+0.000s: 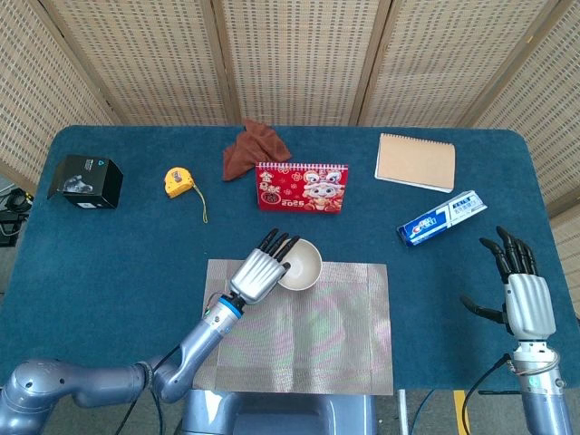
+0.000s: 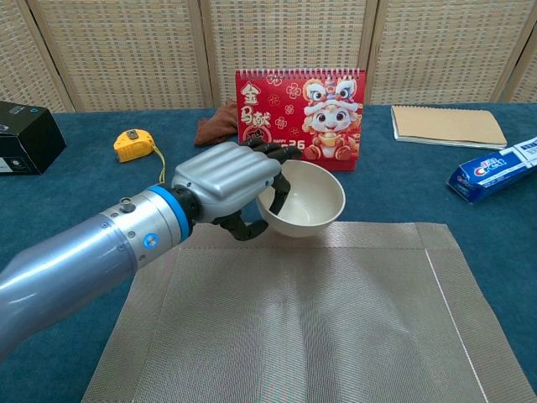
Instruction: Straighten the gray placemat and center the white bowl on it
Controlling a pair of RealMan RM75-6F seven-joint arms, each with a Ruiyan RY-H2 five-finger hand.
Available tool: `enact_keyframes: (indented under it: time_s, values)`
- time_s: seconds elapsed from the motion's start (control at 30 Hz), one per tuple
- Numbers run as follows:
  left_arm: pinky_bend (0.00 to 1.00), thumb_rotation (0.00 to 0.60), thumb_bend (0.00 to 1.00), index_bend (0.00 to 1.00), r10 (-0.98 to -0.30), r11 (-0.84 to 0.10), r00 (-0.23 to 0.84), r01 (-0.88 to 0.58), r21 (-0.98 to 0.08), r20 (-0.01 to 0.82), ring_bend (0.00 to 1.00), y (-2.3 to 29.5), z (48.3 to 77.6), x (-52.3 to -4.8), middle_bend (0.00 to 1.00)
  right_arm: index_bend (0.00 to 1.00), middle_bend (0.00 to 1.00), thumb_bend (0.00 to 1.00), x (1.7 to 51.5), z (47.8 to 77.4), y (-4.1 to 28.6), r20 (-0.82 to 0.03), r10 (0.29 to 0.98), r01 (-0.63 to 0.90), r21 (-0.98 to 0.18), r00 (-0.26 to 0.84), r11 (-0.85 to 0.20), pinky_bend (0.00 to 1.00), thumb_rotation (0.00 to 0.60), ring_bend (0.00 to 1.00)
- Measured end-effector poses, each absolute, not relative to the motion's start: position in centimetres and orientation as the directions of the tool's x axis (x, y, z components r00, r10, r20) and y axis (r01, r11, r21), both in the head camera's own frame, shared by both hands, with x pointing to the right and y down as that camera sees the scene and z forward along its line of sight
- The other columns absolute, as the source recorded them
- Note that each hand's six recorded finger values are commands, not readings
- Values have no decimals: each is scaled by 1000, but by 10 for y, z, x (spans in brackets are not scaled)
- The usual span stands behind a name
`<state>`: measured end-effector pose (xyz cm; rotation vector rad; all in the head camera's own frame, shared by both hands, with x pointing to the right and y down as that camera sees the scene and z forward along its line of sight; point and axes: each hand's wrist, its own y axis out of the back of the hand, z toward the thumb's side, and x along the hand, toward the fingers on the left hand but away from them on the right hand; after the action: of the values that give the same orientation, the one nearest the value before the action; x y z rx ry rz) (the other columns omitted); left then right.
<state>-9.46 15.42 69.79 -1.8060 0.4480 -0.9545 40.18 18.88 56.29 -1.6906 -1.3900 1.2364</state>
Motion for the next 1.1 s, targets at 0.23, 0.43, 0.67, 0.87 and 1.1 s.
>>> enact_keyframes:
  time_s: [0.23,0.43,0.67,0.87,1.1]
  values:
    - [0,600,579,711,-648,-436,652,106,-894,393,0,172,688,-105,0,185,0,172,398,564,191,-277,961,376,-889,16,-262,0,600,0]
    - [0,600,579,711,-600,-442,707,98,-892,374,0,197,679,-101,0,185,0,173,395,567,194,-284,959,363,-891,25,-273,0,600,0]
    - [0,600,579,710,-559,-463,744,86,-882,366,0,219,674,-95,0,185,0,172,394,567,195,-282,959,361,-892,24,-272,0,600,0]
    - [0,600,577,700,-541,-478,750,99,-873,381,0,228,678,-94,0,185,0,172,394,566,194,-280,960,366,-891,24,-269,0,600,0]
    - [0,600,563,675,-524,-493,752,115,-863,400,0,236,682,-96,0,185,0,172,394,565,195,-281,959,368,-890,26,-271,0,600,0]
